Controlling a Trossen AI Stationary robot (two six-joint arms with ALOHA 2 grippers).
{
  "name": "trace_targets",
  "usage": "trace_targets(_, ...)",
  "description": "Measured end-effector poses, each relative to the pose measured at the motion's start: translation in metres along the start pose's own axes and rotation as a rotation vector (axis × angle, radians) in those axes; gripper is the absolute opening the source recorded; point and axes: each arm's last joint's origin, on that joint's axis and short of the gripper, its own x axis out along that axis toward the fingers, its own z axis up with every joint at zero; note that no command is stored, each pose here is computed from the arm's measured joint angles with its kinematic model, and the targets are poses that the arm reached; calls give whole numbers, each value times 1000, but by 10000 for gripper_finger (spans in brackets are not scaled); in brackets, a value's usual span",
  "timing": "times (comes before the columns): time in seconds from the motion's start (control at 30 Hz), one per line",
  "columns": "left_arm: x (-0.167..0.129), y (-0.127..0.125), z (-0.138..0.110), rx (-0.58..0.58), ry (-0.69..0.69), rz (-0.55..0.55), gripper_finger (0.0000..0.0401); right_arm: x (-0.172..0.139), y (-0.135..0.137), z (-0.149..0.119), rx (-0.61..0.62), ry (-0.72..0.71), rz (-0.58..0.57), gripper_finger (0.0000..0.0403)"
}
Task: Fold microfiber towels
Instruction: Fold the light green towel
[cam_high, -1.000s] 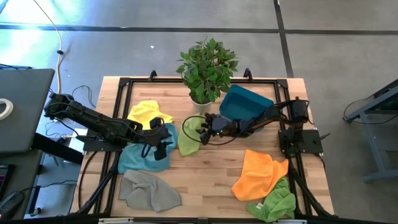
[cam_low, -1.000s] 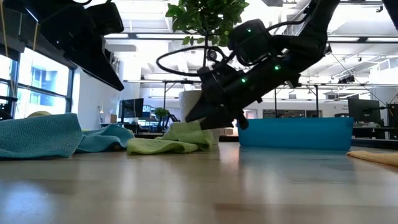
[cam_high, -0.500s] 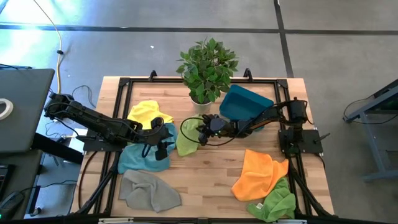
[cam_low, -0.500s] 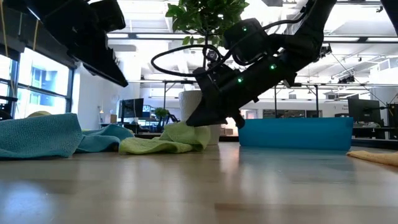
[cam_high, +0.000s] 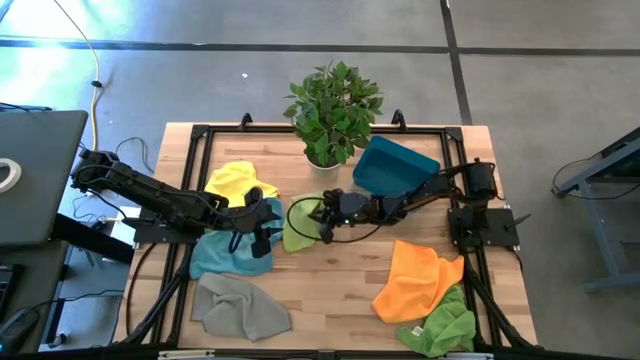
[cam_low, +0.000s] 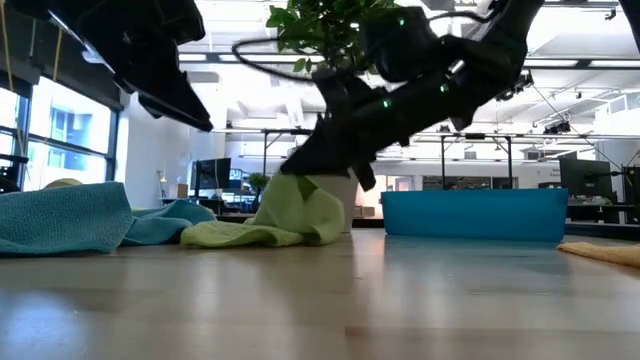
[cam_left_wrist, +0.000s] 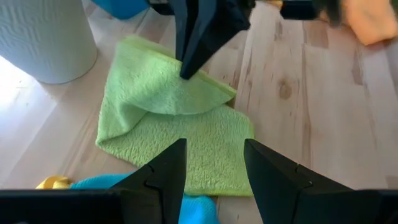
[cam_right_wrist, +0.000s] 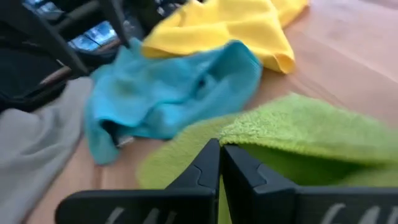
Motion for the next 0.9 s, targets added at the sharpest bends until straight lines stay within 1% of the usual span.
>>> trace_targets(0.13,0,-1,2,-8,-19,2,152,-1,10,14,-25,-45,29,1)
trace_targets(0.33,0,1,3,-12,-46,59,152,2,23,34,-96,-104,60,1)
trace_targets(0.43,0,2,3,-33,-54,75,152,3,28,43,-118,-132,66,1)
trace_targets(0.57,-1,2,6,-67,-99,115,152,4,32,54,-144,-195,-1,1)
trace_targets(0.73,-1,4,11,-128,-181,202,152,5,39,66,-193,-263,-78,0)
trace_targets(0.9,-2,3,12,-117,-191,204,152,4,46,74,-251,-302,-120,0)
